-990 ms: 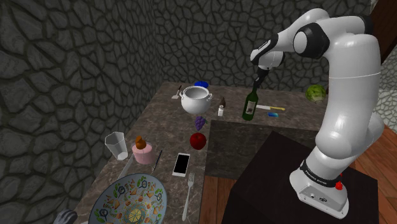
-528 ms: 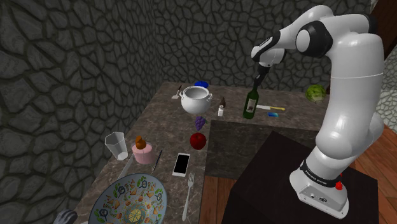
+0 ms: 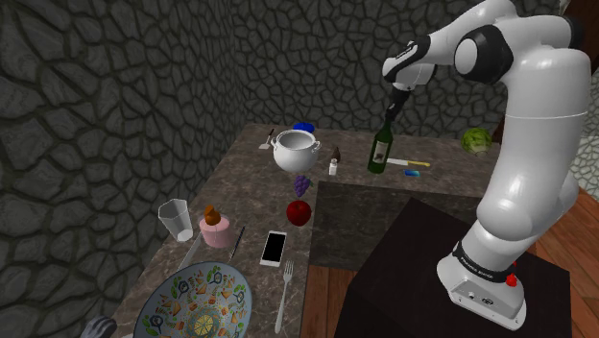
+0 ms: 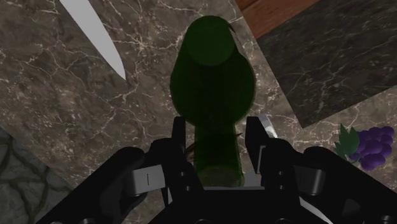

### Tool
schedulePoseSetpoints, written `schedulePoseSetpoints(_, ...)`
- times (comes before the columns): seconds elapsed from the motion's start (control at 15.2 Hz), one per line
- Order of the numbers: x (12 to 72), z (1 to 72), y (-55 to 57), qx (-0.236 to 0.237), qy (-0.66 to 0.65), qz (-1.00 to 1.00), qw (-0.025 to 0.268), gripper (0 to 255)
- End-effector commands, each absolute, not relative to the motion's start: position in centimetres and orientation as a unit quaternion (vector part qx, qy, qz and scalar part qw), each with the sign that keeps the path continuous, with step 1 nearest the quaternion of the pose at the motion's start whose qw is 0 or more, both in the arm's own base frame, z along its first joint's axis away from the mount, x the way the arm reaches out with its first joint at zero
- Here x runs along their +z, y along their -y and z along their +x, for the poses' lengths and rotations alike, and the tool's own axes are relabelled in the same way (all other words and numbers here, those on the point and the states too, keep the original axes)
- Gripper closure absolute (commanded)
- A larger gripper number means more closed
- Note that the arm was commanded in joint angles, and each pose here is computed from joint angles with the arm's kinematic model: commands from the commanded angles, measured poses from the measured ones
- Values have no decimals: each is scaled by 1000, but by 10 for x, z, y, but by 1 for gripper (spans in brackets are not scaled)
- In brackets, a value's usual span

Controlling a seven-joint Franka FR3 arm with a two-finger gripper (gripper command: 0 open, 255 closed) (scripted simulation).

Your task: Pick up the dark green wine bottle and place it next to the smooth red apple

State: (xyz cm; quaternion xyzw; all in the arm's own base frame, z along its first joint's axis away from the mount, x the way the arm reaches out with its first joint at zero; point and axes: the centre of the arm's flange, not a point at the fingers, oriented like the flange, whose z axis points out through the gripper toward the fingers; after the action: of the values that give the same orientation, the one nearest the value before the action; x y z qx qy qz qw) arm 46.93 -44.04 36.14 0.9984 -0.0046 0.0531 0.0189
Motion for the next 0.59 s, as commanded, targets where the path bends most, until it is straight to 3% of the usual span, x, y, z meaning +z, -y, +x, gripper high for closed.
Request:
schedulePoseSetpoints(0.0,372,469,440,53,5,998,19,255)
schedulePoseSetpoints(0.53,414,469,440,53,5,998,19,255)
